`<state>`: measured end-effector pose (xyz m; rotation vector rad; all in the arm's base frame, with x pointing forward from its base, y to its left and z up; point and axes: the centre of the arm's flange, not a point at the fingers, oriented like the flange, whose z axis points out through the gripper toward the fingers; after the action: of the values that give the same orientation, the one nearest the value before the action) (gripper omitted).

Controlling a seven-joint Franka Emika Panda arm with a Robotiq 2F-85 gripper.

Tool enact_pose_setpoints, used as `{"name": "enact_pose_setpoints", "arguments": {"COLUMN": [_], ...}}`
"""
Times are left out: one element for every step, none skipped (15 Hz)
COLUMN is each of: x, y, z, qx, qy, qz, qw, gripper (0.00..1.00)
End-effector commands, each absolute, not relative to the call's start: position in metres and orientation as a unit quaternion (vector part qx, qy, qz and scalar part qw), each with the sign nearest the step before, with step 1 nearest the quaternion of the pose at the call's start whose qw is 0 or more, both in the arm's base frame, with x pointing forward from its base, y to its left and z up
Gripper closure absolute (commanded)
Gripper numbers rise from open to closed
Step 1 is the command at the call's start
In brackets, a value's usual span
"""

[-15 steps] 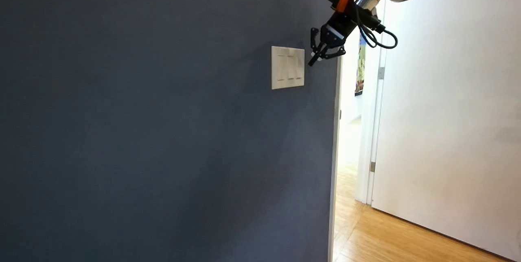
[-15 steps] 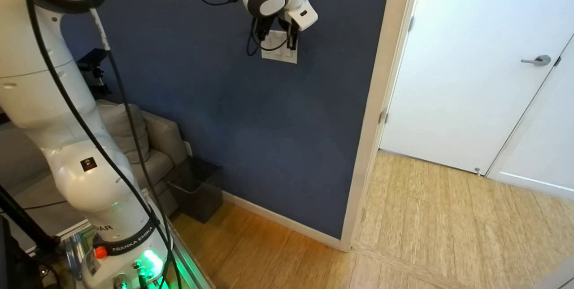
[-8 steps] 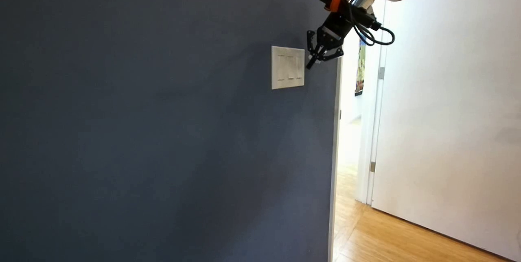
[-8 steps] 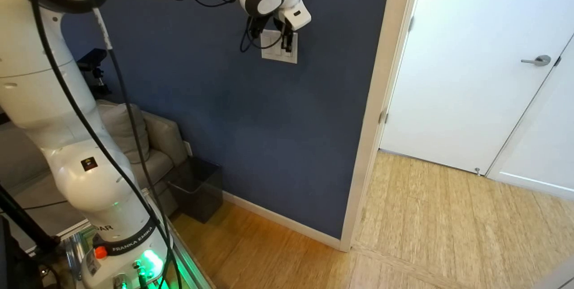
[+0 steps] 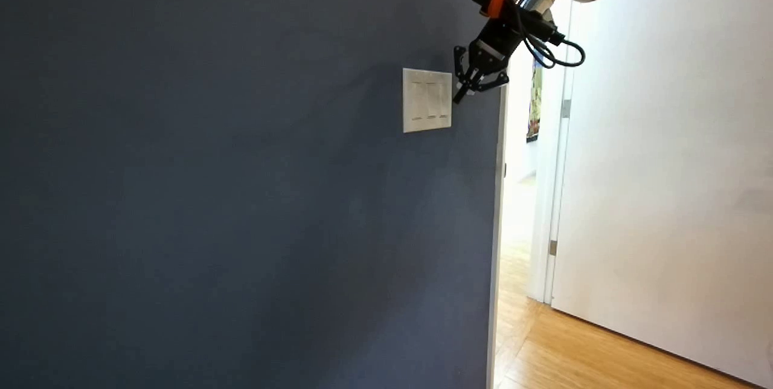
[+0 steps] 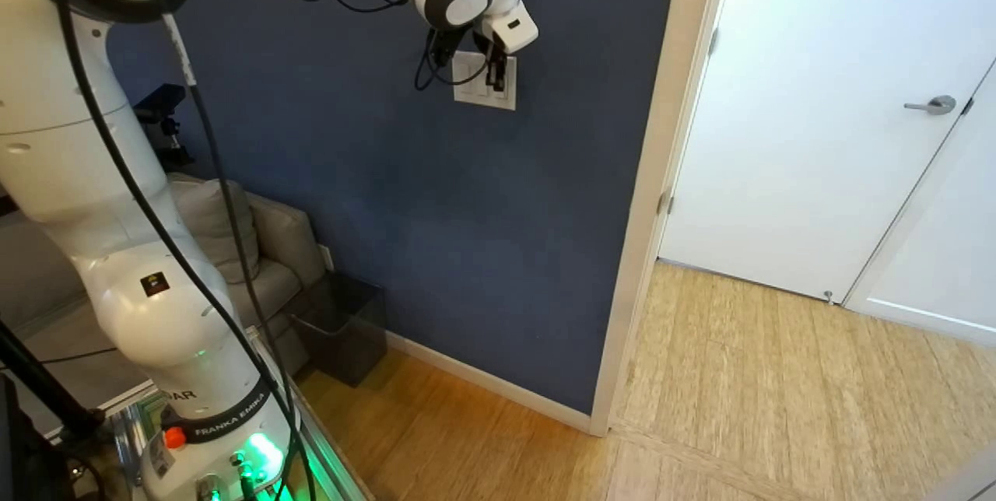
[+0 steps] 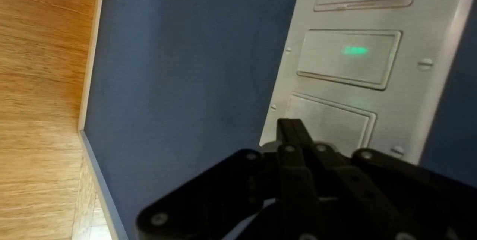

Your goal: Press the right button of the wall lights switch

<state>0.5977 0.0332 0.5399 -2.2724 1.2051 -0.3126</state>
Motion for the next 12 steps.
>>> {"name": "enact_pose_setpoints", "arguments": {"x": [0.602,0.603,0.604,0.605,0.606,0.607,0.608,0.609,0.609,0.609,0.610,0.610], "y": [0.037,0.038,0.039,0.040,0.040,0.041,0.042,0.044,0.045,0.046,0.047,0.048], "z": [0.540,0.540,0.539,0.538,0.538,0.538,0.537,0.537,0.537,0.537,0.537,0.537], "qx": [-0.831,-0.826,-0.822,-0.818,-0.814,-0.811,-0.809,-0.806,-0.804,-0.801,-0.798,-0.795], "qy": [0.473,0.481,0.490,0.497,0.501,0.506,0.510,0.514,0.518,0.522,0.526,0.530], "qz": [-0.120,-0.120,-0.123,-0.124,-0.125,-0.129,-0.127,-0.125,-0.125,-0.123,-0.126,-0.130], "qw": [0.268,0.267,0.265,0.264,0.264,0.263,0.264,0.265,0.266,0.267,0.266,0.264], "gripper": [1.00,1.00,1.00,1.00,1.00,1.00,1.00,1.00,1.00,1.00,1.00,1.00]}}
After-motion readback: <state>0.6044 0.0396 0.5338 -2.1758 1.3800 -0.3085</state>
